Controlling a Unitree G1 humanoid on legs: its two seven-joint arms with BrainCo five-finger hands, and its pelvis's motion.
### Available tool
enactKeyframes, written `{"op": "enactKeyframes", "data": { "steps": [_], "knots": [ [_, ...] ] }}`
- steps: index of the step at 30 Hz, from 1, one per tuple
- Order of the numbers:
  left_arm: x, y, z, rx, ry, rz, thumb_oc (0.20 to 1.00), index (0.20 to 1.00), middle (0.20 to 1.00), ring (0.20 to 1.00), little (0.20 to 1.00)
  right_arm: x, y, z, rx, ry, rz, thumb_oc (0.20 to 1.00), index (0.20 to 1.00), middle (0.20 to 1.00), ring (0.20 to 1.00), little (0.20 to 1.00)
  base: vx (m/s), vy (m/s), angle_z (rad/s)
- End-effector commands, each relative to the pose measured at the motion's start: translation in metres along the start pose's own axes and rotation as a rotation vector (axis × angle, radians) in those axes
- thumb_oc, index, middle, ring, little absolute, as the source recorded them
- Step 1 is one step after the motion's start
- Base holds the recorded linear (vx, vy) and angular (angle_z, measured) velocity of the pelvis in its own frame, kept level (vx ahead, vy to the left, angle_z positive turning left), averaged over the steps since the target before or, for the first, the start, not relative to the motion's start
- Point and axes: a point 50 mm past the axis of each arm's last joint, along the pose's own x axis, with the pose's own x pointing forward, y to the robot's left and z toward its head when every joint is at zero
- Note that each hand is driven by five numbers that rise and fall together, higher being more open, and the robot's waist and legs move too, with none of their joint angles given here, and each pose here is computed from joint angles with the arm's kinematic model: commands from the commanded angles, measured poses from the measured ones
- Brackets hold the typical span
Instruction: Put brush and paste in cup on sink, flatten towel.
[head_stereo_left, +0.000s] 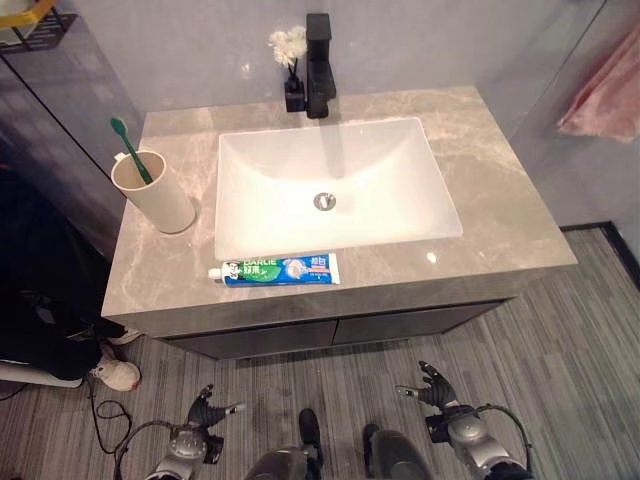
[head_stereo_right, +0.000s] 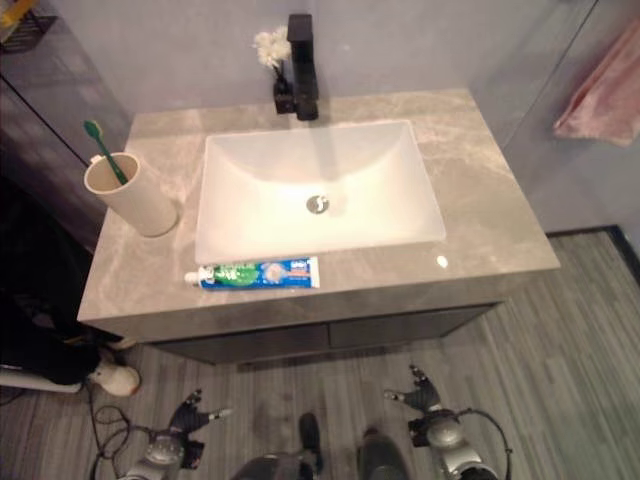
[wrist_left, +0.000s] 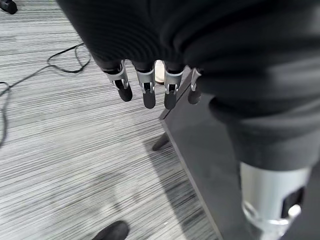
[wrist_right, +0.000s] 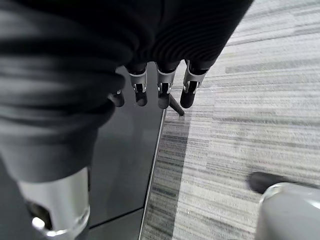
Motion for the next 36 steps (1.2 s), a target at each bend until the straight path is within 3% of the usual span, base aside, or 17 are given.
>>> {"op": "enactKeyframes", "data": {
  "steps": [1, 11, 14, 16, 17, 20, 24, 28, 30, 36],
  "knots": [
    [0.005, 0.006, 0.017, 0.115, -0.085, 0.008, 1.0, 1.0, 1.0, 1.0, 1.0, 0.004, -0.02, 0.005, -0.087, -0.016, -0.048, 1.0, 1.0, 1.0, 1.0, 1.0, 0.09, -0.148, 0.2],
    [-0.009, 0.025, 0.037, 0.258, -0.315, 0.012, 1.0, 1.0, 1.0, 1.0, 1.0, -0.007, -0.056, -0.042, -0.091, 0.205, -0.149, 1.0, 1.0, 1.0, 1.0, 1.0, 0.04, -0.116, 0.56],
    [-0.036, 0.066, 0.053, 0.407, -0.498, 0.046, 1.0, 1.0, 1.0, 1.0, 1.0, -0.022, -0.066, -0.071, -0.105, 0.316, -0.178, 1.0, 1.0, 1.0, 1.0, 1.0, 0.06, -0.055, 0.32],
    [-0.044, 0.079, 0.054, 0.442, -0.52, 0.057, 1.0, 1.0, 1.0, 1.0, 1.0, -0.026, -0.067, -0.077, -0.101, 0.336, -0.179, 1.0, 1.0, 1.0, 1.0, 1.0, 0.07, -0.002, 0.16],
    [-0.058, 0.101, 0.062, 0.497, -0.573, 0.102, 1.0, 1.0, 1.0, 1.0, 1.0, -0.037, -0.066, -0.095, -0.096, 0.407, -0.18, 1.0, 1.0, 1.0, 1.0, 1.0, 0.11, 0.022, 0.19],
    [-0.079, 0.131, 0.082, 0.536, -0.664, 0.212, 1.0, 1.0, 1.0, 1.0, 1.0, -0.048, -0.063, -0.112, -0.085, 0.472, -0.18, 1.0, 1.0, 1.0, 1.0, 1.0, 0.07, 0.021, 0.06],
    [-0.104, 0.163, 0.111, 0.465, -0.803, 0.417, 1.0, 1.0, 1.0, 1.0, 1.0, -0.058, -0.047, -0.127, -0.077, 0.539, -0.139, 1.0, 1.0, 1.0, 1.0, 1.0, 0.03, 0.015, 0.01],
    [-0.116, 0.171, 0.13, 0.365, -0.904, 0.519, 1.0, 1.0, 1.0, 1.0, 1.0, -0.059, -0.041, -0.129, -0.081, 0.559, -0.12, 1.0, 1.0, 1.0, 1.0, 1.0, 0.01, 0.008, 0.0],
    [-0.119, 0.167, 0.143, 0.252, -0.979, 0.541, 1.0, 1.0, 1.0, 1.0, 1.0, -0.055, -0.036, -0.125, -0.086, 0.545, -0.101, 1.0, 1.0, 1.0, 1.0, 1.0, 0.01, 0.043, -0.01],
    [-0.123, 0.157, 0.175, 0.211, -1.11, 0.484, 1.0, 1.0, 1.0, 1.0, 1.0, -0.04, -0.037, -0.104, -0.101, 0.448, -0.098, 1.0, 1.0, 1.0, 1.0, 1.0, -0.03, 0.041, -0.17]
  ]
}}
